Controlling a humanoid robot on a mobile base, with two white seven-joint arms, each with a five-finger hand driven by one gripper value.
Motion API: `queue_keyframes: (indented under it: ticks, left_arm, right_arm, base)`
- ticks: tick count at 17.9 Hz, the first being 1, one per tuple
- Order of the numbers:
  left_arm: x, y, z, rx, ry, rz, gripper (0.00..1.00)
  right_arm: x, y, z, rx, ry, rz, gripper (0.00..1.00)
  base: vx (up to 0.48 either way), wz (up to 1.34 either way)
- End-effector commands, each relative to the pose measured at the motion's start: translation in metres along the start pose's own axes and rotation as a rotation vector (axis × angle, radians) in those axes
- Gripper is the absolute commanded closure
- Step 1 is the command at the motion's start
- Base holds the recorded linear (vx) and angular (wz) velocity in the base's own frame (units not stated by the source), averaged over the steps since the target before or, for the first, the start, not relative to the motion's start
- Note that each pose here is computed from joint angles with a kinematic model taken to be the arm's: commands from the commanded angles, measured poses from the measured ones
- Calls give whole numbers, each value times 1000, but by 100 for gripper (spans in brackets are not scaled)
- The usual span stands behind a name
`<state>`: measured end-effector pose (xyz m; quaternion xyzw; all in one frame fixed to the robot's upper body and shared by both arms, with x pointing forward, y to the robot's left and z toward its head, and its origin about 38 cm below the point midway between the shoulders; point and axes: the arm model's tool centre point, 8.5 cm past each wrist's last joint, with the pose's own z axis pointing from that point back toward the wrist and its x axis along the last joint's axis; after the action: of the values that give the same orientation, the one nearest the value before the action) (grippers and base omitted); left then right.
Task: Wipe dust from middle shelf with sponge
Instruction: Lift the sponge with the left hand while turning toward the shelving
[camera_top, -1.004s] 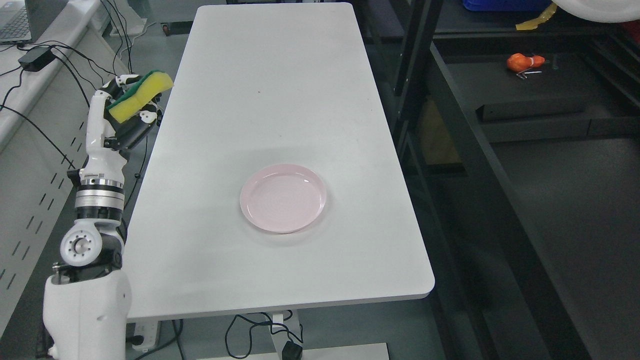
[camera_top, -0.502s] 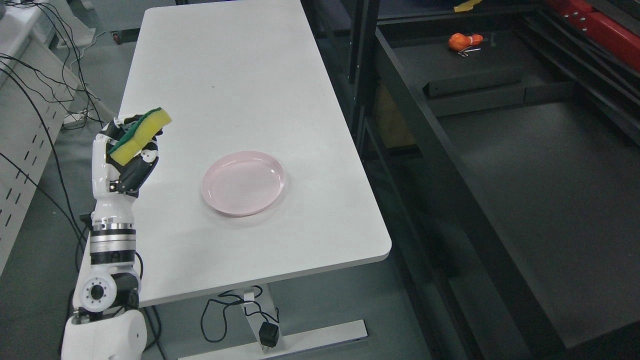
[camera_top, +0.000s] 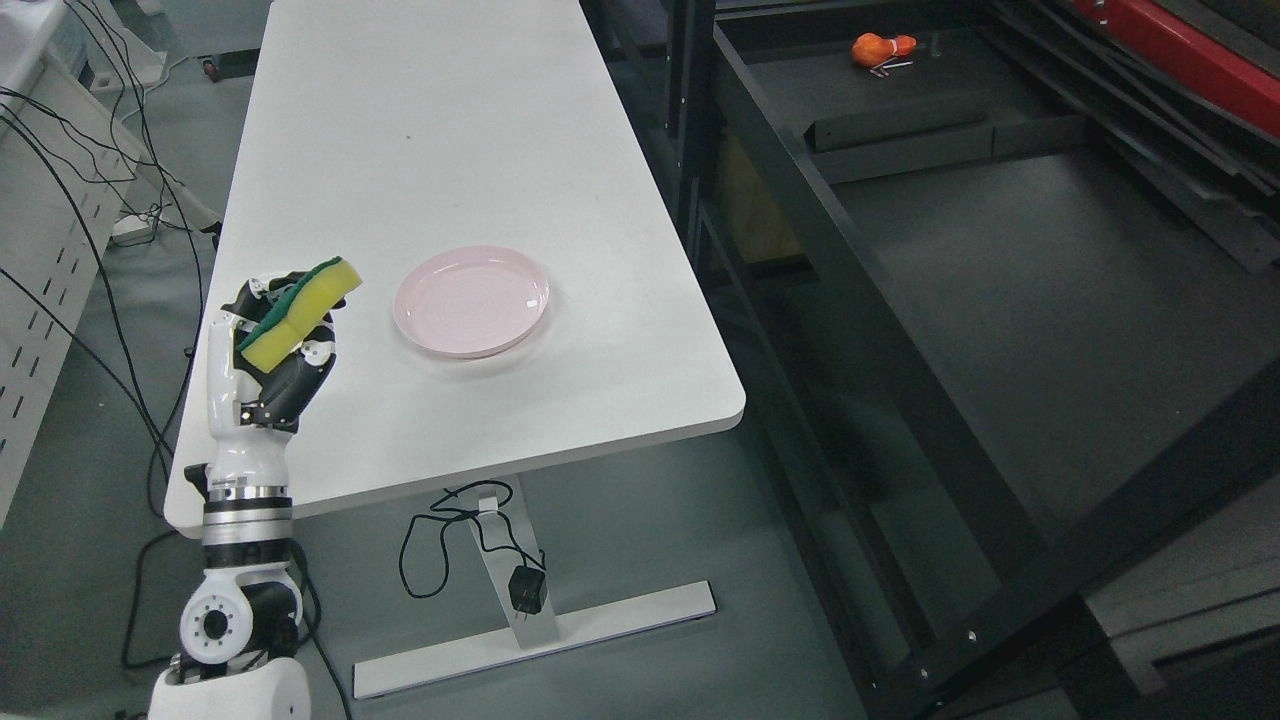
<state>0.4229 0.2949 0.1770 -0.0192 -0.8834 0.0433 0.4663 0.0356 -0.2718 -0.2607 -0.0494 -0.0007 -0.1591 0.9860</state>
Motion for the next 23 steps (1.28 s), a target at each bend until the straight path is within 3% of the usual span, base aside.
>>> queue_keyframes:
  ticks: [1, 23]
  left_arm:
    - [-6, -6, 7, -22, 21, 16, 100]
    - [-16, -63, 23, -173, 62, 71, 99]
  right_arm:
    - [10, -10, 0, -15, -22, -2, 0]
    - [10, -10, 0, -15, -22, -2, 0]
  base:
    - [-220, -122]
    - [-235, -306]
